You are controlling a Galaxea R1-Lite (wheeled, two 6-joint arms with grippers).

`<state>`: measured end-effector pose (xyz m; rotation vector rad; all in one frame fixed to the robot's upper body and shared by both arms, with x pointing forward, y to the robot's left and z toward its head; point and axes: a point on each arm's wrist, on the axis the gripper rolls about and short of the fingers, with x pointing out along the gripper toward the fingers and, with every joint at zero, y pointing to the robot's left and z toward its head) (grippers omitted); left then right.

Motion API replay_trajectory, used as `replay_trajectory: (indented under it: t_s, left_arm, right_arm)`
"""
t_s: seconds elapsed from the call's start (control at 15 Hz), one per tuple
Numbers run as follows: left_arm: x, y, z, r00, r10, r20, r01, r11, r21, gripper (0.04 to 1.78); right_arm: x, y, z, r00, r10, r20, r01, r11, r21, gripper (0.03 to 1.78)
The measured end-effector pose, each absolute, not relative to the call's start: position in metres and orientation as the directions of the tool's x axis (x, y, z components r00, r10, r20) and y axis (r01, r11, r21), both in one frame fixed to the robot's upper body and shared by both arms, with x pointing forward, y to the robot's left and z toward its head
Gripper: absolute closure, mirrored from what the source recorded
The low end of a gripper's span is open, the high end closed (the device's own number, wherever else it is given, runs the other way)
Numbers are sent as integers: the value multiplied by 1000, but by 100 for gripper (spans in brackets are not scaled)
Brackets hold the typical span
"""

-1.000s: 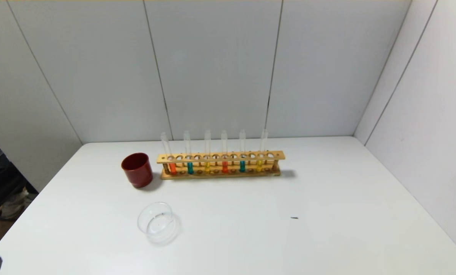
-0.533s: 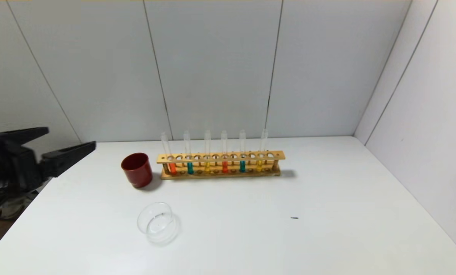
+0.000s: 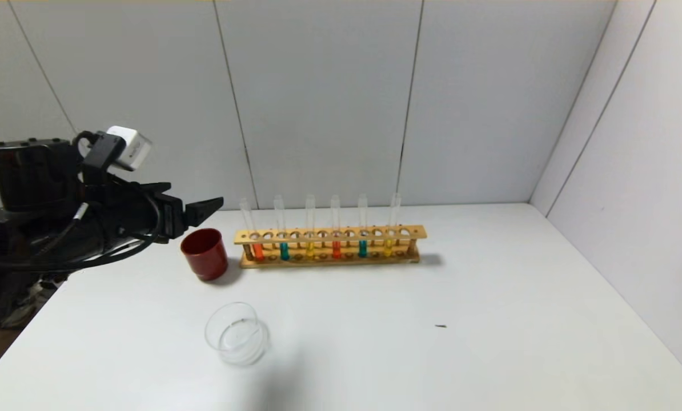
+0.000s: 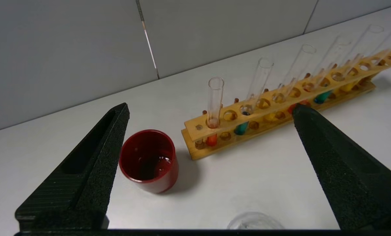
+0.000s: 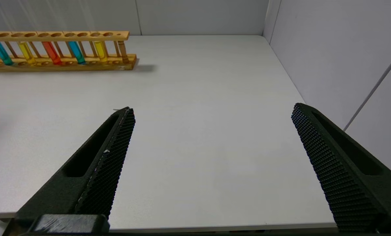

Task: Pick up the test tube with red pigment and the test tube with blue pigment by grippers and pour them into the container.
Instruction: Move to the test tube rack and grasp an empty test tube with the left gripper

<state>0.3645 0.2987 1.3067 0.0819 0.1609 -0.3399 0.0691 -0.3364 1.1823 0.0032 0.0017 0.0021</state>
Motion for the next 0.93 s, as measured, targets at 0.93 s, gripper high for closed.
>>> replay_trajectory:
  t_s: [0.93]
  left_arm:
    - [453,274,1242,897,-358,-258,363,931,-31,7]
  right_arm:
    - [69,-336,1182,1000,3,-2,-3,1000,3,6]
